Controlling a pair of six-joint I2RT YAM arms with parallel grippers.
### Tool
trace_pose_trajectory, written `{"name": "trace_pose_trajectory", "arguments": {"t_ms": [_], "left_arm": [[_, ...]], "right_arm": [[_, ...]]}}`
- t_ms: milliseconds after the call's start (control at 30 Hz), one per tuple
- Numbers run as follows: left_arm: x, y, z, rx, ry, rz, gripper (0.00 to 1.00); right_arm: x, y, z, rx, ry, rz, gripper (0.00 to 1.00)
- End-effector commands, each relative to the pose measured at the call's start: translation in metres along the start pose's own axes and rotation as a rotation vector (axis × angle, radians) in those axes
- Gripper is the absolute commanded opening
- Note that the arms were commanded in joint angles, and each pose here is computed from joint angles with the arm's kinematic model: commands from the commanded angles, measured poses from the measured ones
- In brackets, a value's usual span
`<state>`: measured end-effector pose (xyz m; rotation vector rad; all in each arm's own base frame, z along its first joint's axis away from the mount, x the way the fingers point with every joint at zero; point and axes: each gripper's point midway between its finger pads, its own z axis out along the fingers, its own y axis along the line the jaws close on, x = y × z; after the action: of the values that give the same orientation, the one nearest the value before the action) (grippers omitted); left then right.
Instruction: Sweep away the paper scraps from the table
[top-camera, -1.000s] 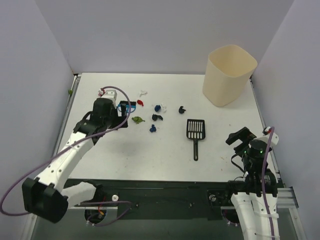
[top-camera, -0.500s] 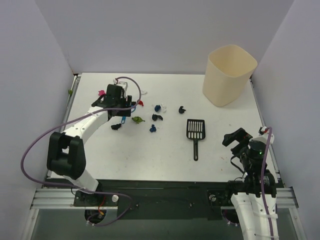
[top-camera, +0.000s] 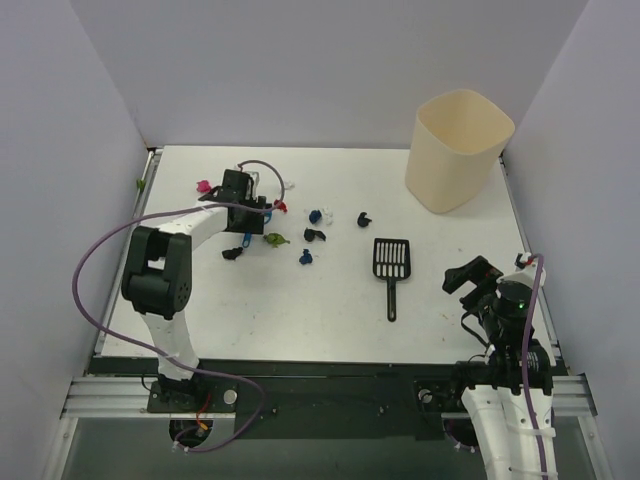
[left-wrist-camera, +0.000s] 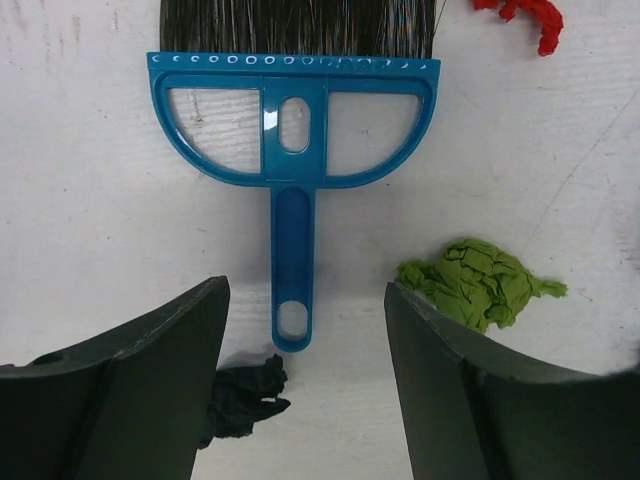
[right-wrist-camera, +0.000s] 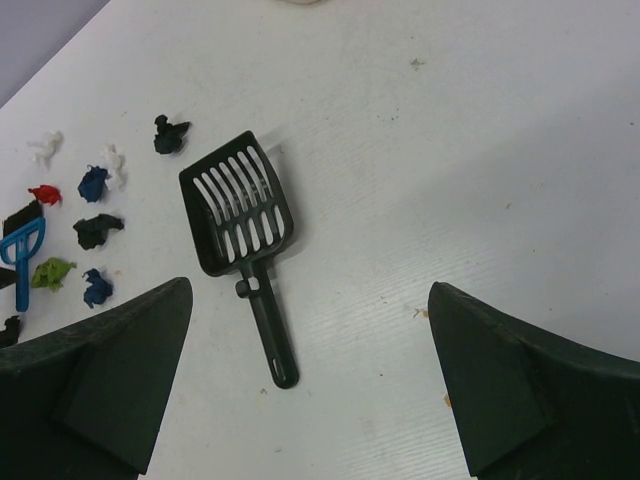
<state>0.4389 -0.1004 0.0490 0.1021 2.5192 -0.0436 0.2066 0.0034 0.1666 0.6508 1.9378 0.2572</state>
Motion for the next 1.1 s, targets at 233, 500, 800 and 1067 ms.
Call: {"name": "trace_pose_trajectory", "arguments": {"t_ms": [233,500,800,1067], "left_arm": [[-0.004,0.009,0.032,-0.027,0.051,-0.013,0.54],[-0.007,0.008,0.026,-0.003,0.056,-0.027,0.17],[-0.063,-0.03,-0.094,0.156,-0.162,-0.057,0.17],[-0.012,-0.092,-0.171,0.36,-0.203,0.005,0.17]], "right_arm": [[0.0,0.006,0.003,-0.029,0.002,-0.01,0.98],[0.001,0.006,0.004,-0.03,0.005,-0.009,0.98],[0.017,0.034,0.019,-0.153,0.135,-0.005,0.98],[0.02,0.105,0.02,-0.345,0.371,0.044,0.95]]}}
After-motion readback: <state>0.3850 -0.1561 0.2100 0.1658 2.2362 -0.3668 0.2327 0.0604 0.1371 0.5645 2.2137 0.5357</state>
